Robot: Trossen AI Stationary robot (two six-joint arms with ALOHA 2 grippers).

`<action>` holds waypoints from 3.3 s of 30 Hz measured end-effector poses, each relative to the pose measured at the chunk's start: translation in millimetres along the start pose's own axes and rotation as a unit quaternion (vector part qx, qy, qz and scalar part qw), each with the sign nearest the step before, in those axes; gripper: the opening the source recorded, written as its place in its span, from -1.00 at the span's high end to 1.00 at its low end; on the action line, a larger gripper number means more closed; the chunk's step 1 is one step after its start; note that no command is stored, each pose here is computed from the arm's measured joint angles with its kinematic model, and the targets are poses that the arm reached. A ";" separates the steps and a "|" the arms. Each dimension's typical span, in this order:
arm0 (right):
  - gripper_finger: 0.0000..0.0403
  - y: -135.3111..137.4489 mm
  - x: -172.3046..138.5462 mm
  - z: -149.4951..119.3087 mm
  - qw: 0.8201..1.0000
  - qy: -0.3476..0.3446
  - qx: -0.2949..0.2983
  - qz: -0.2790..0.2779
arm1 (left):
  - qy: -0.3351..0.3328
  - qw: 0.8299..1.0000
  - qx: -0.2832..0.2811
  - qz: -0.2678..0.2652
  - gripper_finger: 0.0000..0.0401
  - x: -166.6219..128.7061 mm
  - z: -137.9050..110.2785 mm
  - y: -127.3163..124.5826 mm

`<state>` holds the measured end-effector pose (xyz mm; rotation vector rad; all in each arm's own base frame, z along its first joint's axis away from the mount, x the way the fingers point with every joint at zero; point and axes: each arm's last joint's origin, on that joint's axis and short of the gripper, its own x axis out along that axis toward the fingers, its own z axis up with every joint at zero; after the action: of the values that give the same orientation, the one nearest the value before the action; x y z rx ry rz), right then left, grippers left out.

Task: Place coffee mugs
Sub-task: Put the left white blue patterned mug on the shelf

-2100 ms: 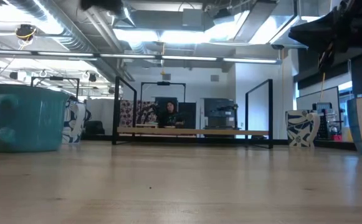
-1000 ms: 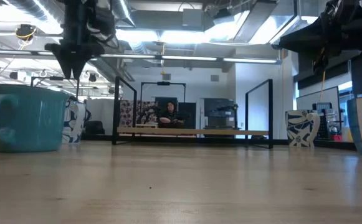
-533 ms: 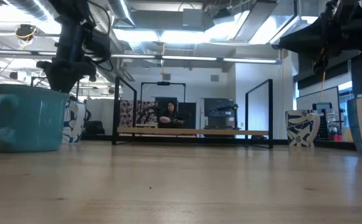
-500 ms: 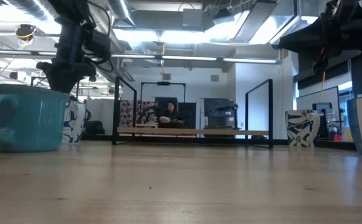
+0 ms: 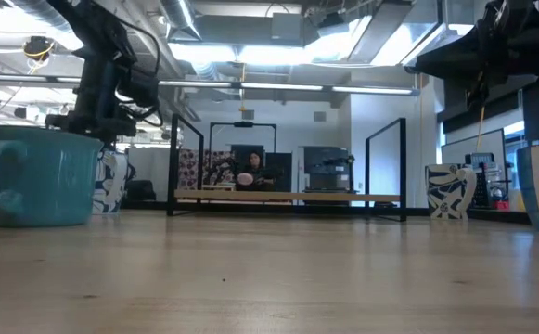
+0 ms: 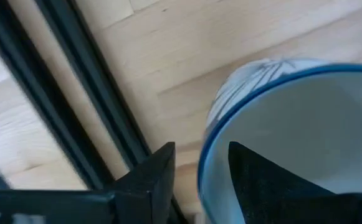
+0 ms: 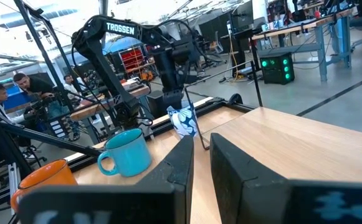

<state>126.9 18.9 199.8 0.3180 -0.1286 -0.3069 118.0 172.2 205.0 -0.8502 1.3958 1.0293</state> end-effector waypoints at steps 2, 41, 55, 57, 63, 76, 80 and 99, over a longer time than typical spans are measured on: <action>0.80 0.0 0.0 0.0 1.000 0.000 0.000 0.000 | -0.002 1.000 -0.001 -0.001 0.41 2.1 0.0 0.2; 0.80 -0.6 0.0 0.3 1.000 -0.004 -0.001 -0.011 | -0.363 0.869 0.259 -0.214 0.90 -234.9 -25.7 -65.5; 0.80 -1.2 1.2 -2.6 1.000 0.004 0.015 -0.024 | -0.319 0.877 0.333 -0.139 0.89 -222.0 77.9 -111.6; 0.80 -1.8 1.8 -6.3 0.999 0.019 0.022 -0.029 | -0.305 0.883 0.334 -0.124 0.89 -217.2 95.5 -111.4; 0.80 -2.1 4.4 -13.1 0.998 0.040 0.031 -0.039 | -0.266 0.902 0.331 -0.071 0.89 -184.3 139.9 -116.4; 0.80 -1.6 7.7 -19.5 0.997 0.057 0.040 -0.046 | -0.136 0.923 0.361 -0.012 0.89 -107.9 180.4 -122.9; 0.80 -1.8 7.6 -19.9 0.996 0.059 0.042 -0.047 | -0.117 0.921 0.373 -0.007 0.89 -92.3 188.5 -123.8; 0.80 -1.8 7.6 -20.0 0.996 0.059 0.042 -0.047 | -0.082 0.926 0.369 -0.011 0.89 -68.4 197.5 -109.9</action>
<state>137.1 20.6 181.0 0.4247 -0.0094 -0.3765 297.2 313.0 267.2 -0.2130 1.4650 0.4650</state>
